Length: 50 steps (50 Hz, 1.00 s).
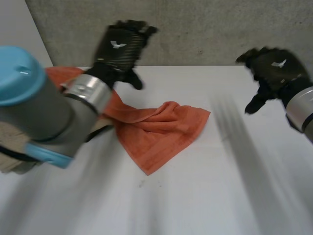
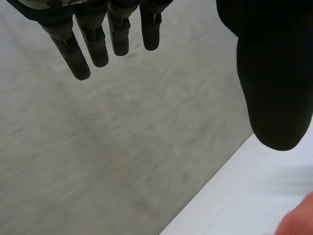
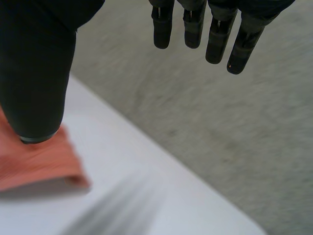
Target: Fold the laundry.
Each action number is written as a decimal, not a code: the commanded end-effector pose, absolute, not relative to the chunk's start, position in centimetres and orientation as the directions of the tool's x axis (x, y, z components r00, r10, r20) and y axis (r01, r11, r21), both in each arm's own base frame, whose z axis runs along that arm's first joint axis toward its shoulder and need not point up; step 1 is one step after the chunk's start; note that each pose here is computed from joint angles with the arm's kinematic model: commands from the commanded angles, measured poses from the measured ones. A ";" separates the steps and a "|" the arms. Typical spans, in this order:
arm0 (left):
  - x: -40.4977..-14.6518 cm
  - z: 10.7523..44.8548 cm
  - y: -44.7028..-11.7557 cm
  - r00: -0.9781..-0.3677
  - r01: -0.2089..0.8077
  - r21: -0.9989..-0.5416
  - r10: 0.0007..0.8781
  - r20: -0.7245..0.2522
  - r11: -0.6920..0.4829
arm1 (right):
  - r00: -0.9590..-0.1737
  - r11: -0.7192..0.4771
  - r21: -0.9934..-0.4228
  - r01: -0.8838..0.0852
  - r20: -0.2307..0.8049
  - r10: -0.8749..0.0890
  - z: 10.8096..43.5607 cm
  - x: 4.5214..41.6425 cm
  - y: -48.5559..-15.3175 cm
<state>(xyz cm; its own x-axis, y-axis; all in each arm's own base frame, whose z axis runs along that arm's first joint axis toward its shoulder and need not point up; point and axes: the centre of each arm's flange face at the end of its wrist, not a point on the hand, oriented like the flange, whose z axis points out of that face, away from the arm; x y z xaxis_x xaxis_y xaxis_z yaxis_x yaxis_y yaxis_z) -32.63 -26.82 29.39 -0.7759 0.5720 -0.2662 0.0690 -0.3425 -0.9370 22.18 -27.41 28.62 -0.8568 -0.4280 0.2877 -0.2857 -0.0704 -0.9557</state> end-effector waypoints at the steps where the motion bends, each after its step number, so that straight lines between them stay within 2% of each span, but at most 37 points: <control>1: -25.0 28.6 -31.2 -0.842 0.296 -0.901 0.359 -0.403 -0.318 | -0.770 0.003 -0.919 -0.395 0.329 -0.547 25.1 24.4 -26.1; 3: -22.9 27.5 -33.1 -0.832 0.389 -0.875 0.298 -0.468 -0.288 | -0.754 0.008 -0.913 -0.407 0.331 -0.568 24.4 25.1 -25.8; 6: -21.2 25.4 -35.4 -0.806 0.481 -0.844 0.259 -0.532 -0.237 | -0.746 0.022 -0.910 -0.415 0.326 -0.580 23.7 25.5 -25.6; 7: -20.2 24.2 -36.7 -0.787 0.529 -0.821 0.238 -0.569 -0.214 | -0.746 0.026 -0.909 -0.417 0.326 -0.580 23.6 25.5 -25.6; 11: -19.7 21.6 -39.1 -0.737 0.605 -0.774 0.235 -0.634 -0.187 | -0.745 0.041 -0.904 -0.425 0.323 -0.584 23.0 25.5 -25.6; 20: -19.8 18.6 -42.9 -0.719 0.613 -0.765 0.261 -0.644 -0.198 | -0.743 0.053 -0.902 -0.429 0.319 -0.588 22.6 25.5 -25.5; 25: -20.0 18.4 -43.4 -0.721 0.613 -0.765 0.256 -0.644 -0.199 | -0.748 0.055 -0.901 -0.429 0.321 -0.580 22.6 25.2 -25.7; 29: -21.5 19.4 -42.7 -0.720 0.596 -0.767 0.266 -0.641 -0.239 | -0.751 0.048 -0.903 -0.427 0.325 -0.574 22.9 25.1 -26.0; 33: -24.9 24.1 -40.0 -0.737 0.518 -0.779 0.277 -0.616 -0.354 | -0.752 0.042 -0.904 -0.425 0.327 -0.572 23.1 25.2 -26.0; 34: -26.2 26.0 -38.7 -0.750 0.473 -0.786 0.287 -0.597 -0.399 | -0.752 0.042 -0.904 -0.425 0.327 -0.572 23.1 25.2 -26.0; 39: -29.1 30.0 -35.3 -0.778 0.358 -0.803 0.323 -0.539 -0.477 | -0.753 0.034 -0.906 -0.422 0.330 -0.569 23.3 25.2 -26.1; 41: -30.0 30.7 -34.1 -0.779 0.325 -0.807 0.344 -0.524 -0.493 | -0.754 0.029 -0.907 -0.420 0.332 -0.567 23.5 25.2 -26.1; 45: -34.4 31.0 -30.0 -0.738 0.240 -0.814 0.445 -0.507 -0.529 | -0.761 0.011 -0.913 -0.408 0.334 -0.557 24.3 25.2 -26.3; 50: -37.2 28.9 -28.2 -0.702 0.225 -0.826 0.502 -0.505 -0.517 | -0.772 0.007 -0.915 -0.403 0.336 -0.539 24.7 24.8 -26.9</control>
<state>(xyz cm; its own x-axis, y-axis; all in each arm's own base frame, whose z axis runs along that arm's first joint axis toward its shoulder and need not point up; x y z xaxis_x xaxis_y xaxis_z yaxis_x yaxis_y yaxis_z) -32.70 -31.61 31.00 -0.7573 0.4065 -0.5112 0.2703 -0.5174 -0.8119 25.17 -26.27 23.95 -0.7580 -0.5607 0.3332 -0.4140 0.0188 -0.9101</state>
